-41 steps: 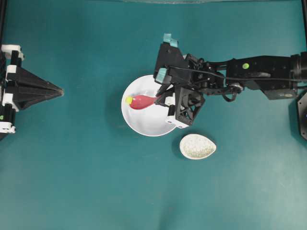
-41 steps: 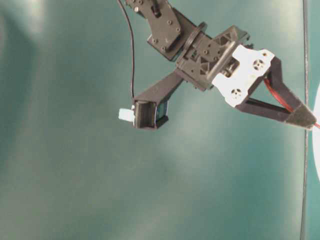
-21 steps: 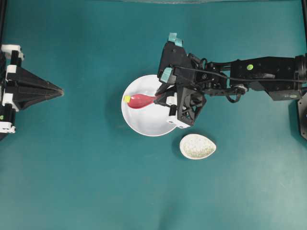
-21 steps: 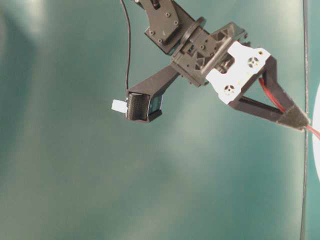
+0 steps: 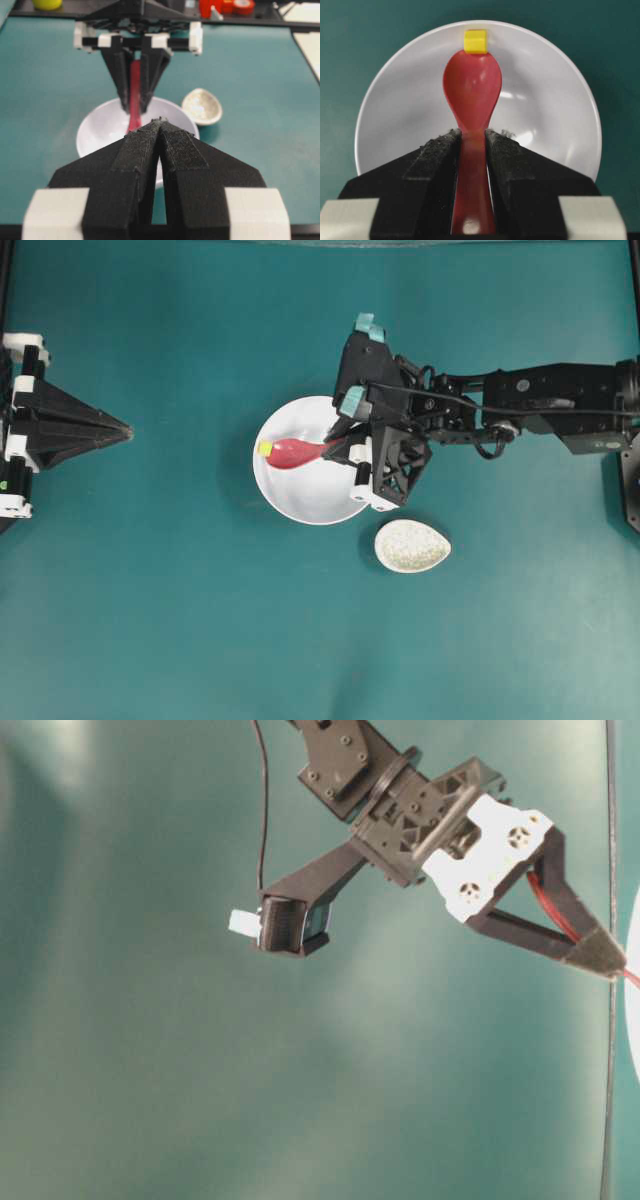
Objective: Scoop the yellow hexagonal prism block from the bowl with a spoon using the right arm.
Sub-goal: 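Push the spoon under the yellow block to scoop it up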
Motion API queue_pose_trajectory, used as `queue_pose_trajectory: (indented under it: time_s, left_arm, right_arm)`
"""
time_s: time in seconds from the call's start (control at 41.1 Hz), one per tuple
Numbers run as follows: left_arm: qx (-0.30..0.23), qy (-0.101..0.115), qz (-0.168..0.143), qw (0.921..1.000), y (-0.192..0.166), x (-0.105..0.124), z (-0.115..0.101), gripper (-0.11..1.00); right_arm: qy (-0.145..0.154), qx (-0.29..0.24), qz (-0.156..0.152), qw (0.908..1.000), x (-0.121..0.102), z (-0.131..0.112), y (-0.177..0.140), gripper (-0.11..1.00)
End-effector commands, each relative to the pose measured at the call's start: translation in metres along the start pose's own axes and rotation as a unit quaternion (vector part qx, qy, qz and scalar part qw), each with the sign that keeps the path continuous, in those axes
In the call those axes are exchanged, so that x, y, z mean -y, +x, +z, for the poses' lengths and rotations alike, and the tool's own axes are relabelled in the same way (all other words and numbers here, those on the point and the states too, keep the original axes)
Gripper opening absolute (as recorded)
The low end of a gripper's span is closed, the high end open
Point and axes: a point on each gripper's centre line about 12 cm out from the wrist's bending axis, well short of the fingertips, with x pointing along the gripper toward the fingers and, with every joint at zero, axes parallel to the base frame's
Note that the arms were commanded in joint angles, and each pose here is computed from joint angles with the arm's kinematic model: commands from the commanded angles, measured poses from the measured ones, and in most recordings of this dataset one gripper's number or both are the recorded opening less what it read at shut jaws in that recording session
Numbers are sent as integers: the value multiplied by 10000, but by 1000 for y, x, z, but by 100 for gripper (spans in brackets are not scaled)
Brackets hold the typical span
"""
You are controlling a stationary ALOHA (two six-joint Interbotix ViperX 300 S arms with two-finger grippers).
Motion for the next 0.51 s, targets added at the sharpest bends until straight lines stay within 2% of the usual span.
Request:
queue_pose_trajectory:
  time_s: [0.0,0.487]
  left_arm:
    - [123,0,5,9999,2,0,10,0]
    - [123,0,5,9999,2,0,10,0]
  right_arm:
    - [-19,289,72,9996,-5,10,-10,24]
    - [-50,466,105,9988,-7,1,-4,24]
